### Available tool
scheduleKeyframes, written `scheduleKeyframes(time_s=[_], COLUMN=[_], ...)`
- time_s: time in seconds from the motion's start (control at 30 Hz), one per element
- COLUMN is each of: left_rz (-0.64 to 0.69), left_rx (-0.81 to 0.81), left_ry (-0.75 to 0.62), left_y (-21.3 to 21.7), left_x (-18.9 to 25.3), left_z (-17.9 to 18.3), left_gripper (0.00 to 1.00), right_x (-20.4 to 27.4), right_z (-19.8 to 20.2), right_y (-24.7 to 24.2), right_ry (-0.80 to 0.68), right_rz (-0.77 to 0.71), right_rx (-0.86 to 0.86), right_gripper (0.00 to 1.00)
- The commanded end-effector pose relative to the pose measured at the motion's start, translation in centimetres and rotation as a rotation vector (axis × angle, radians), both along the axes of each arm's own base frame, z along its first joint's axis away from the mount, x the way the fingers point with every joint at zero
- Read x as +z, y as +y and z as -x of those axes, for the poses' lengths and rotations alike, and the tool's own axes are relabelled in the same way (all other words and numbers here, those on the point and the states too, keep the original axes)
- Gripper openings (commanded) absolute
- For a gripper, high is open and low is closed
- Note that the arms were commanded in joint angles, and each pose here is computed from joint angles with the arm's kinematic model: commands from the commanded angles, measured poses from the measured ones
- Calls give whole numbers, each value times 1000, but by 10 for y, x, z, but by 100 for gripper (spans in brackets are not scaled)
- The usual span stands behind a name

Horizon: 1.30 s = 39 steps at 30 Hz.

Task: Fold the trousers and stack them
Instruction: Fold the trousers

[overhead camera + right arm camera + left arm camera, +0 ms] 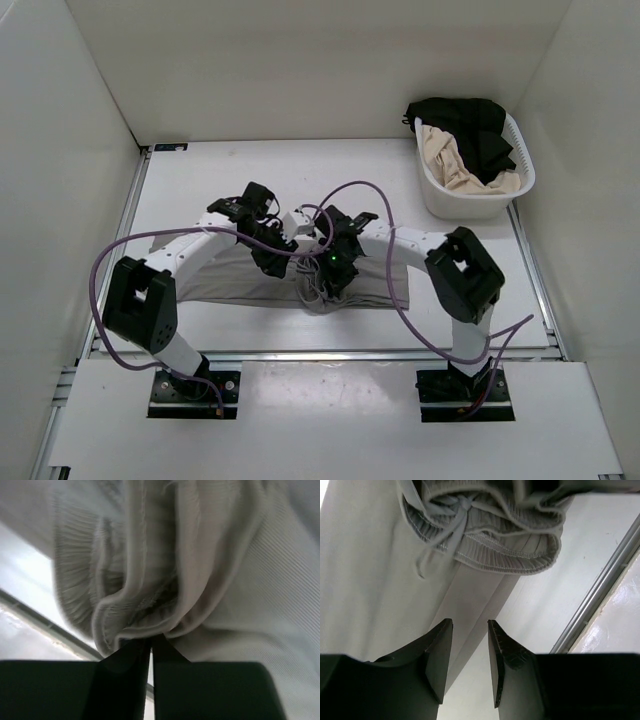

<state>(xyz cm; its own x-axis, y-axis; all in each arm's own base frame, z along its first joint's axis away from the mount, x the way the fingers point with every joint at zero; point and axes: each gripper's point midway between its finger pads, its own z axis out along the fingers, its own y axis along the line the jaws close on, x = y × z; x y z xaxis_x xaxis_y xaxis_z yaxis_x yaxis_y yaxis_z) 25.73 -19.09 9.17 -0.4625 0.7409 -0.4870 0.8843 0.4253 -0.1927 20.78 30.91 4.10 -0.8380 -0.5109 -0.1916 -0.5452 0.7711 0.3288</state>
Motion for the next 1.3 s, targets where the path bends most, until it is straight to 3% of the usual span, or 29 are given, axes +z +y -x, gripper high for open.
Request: scheduleKeyframes(time_s=[0.0,0.03,0.1,0.2,0.23,0.27,0.37,0.6,0.73,0.83,0.93,1.03,1.2,1.27], left_rz=[38,42,37,46,53,54,73,102,142,124,102,17,-269,-283], left_rx=[-7,-7,-3,-11,-11,-11,-15,-98,-168,-248,-286,-264,-154,-136], left_ry=[-46,-56,-65,-91,-105,-106,-124,-69,-27,-26,-28,-41,-114,-132], left_y=[-8,-9,-10,-13,-15,-17,-23,-57,-95,-126,-149,-147,-88,-77], left_x=[16,19,23,33,40,40,51,48,47,39,25,-7,-64,-64], left_z=[-12,-15,-20,-28,-32,-35,-44,-34,-25,-14,-6,-11,-28,-27], left_gripper=[46,46,46,46,46,46,46,50,51,51,52,52,46,46], right_x=[14,20,38,58,58,61,78,79,66,52,38,25,-1,-8], right_z=[-6,-10,-14,-9,-4,-1,8,1,-39,-58,-66,-70,-61,-60], right_y=[20,22,18,7,2,-1,-14,-89,-161,-187,-186,-182,-193,-193], right_ry=[-20,-43,-93,-137,-129,-134,-159,-204,-233,-217,-174,-148,-95,-93], right_rz=[-43,-48,-57,-75,-73,-78,-100,-66,-58,-110,-128,-128,-79,-77], right_rx=[56,53,33,3,-8,-8,-40,-283,-617,-772,-792,-799,-859,-859], right_gripper=[12,19,21,39,59,68,79,83,83,83,83,83,85,83])
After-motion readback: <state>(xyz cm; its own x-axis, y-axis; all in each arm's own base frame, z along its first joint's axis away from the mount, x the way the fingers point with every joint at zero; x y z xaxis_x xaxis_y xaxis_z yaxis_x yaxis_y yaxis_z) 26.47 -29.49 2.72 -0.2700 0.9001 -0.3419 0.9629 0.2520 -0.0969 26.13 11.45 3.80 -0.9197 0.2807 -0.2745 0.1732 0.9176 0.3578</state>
